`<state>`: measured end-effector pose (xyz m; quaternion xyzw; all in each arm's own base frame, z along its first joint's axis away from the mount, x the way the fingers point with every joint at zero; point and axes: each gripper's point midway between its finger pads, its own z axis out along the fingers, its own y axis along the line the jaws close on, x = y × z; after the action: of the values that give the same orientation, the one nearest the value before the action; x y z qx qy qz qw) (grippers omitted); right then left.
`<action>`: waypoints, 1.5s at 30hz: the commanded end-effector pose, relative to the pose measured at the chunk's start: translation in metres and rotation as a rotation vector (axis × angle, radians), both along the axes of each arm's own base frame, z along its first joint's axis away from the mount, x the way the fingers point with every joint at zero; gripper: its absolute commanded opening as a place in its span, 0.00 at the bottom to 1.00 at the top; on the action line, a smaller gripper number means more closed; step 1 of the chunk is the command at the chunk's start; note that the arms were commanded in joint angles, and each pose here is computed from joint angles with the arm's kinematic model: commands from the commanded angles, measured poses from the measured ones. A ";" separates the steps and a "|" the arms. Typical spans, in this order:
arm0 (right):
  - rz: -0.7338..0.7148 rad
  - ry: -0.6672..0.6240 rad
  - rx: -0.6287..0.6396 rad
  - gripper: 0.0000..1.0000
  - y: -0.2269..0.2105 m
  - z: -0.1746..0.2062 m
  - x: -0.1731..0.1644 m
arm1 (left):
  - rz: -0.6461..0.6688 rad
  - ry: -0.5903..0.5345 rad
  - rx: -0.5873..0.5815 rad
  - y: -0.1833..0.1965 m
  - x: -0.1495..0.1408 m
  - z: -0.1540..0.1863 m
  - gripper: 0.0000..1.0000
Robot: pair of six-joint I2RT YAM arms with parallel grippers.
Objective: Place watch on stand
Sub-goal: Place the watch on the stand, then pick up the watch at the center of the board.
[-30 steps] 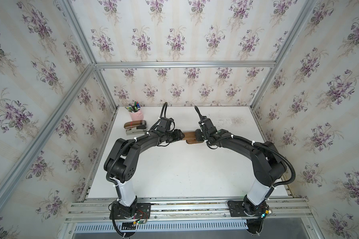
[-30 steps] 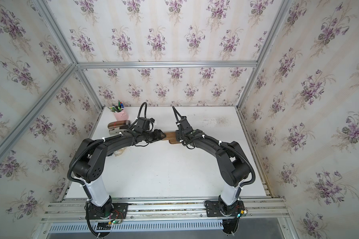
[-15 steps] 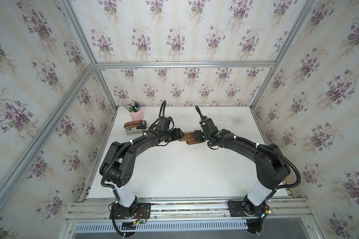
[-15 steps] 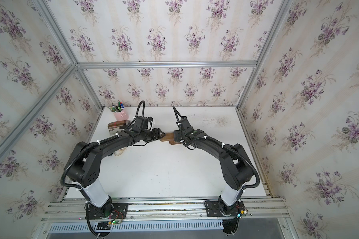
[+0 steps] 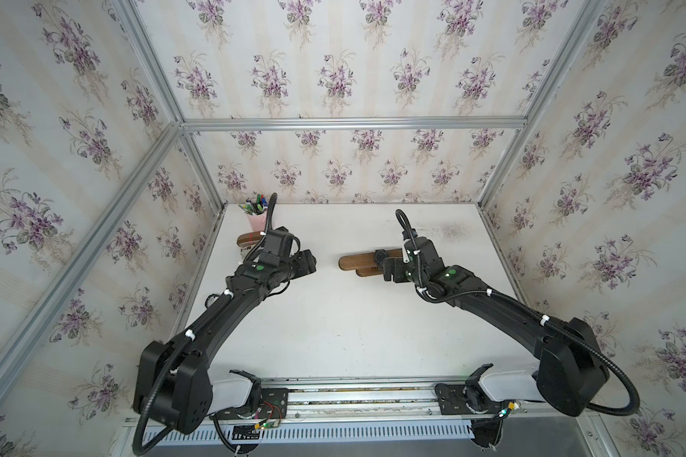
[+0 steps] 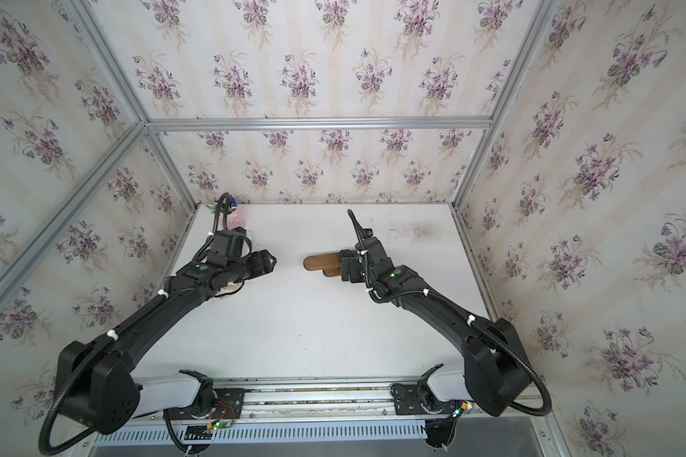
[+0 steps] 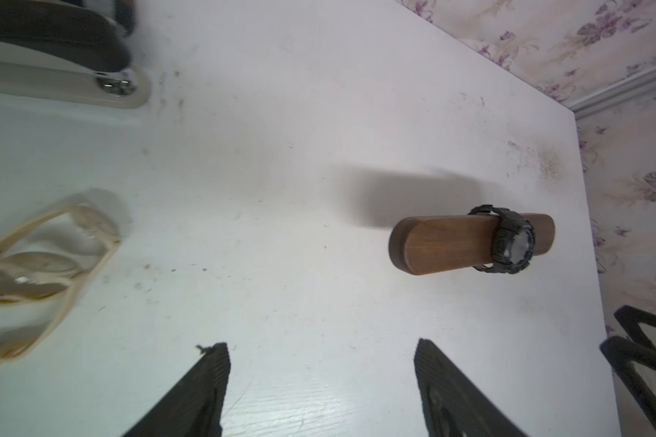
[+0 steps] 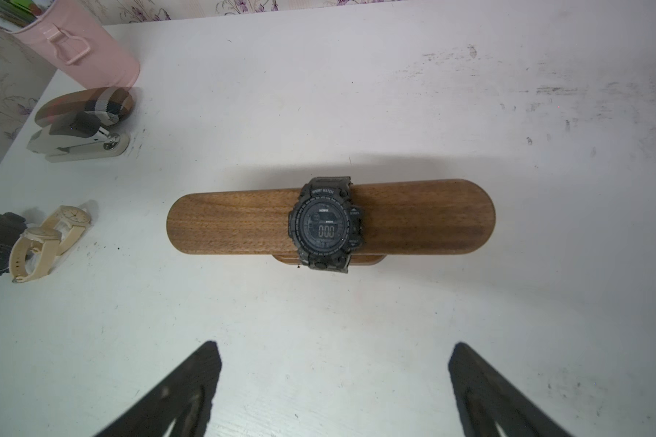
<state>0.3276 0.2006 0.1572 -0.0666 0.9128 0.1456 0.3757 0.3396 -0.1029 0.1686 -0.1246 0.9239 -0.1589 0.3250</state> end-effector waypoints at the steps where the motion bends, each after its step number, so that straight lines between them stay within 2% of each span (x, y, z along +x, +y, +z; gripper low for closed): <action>1: -0.010 -0.059 0.083 0.93 0.001 0.012 -0.003 | 0.157 0.075 0.103 0.049 -0.027 -0.015 0.78; 6: 0.003 -0.081 0.178 0.91 0.002 0.015 -0.017 | 0.355 0.135 0.108 0.105 -0.049 -0.026 0.80; 11: 0.029 -0.074 0.198 0.90 0.002 0.008 -0.027 | 0.492 0.195 0.064 0.143 -0.061 -0.040 0.80; 13: 0.037 -0.069 0.194 0.90 0.001 0.003 -0.030 | 0.505 0.198 0.063 0.151 -0.057 -0.042 0.86; 14: 0.042 -0.067 0.193 0.90 0.001 0.002 -0.031 | 0.507 0.204 0.070 0.154 -0.055 -0.042 0.99; 21: 0.055 -0.057 0.184 0.90 0.000 -0.008 -0.036 | 0.466 0.268 0.157 0.171 -0.024 -0.047 0.99; 26: 0.055 -0.063 0.182 0.90 -0.002 -0.009 -0.037 | 0.432 0.350 0.194 0.178 -0.008 -0.063 0.94; 31: 0.062 -0.065 0.171 0.90 -0.002 -0.012 -0.038 | 0.367 0.416 0.171 0.172 0.010 -0.081 0.89; 38: 0.067 -0.066 0.156 0.90 -0.005 -0.014 -0.040 | 0.343 0.521 0.178 0.171 0.008 -0.103 0.75; 45: 0.085 -0.048 0.163 0.90 0.000 -0.018 -0.041 | 0.351 0.568 0.184 0.171 -0.001 -0.111 0.71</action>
<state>0.2844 0.1958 0.1337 -0.0738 0.8909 0.2236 0.3885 0.3465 0.0676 0.0594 -0.2915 0.9510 0.0164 0.1020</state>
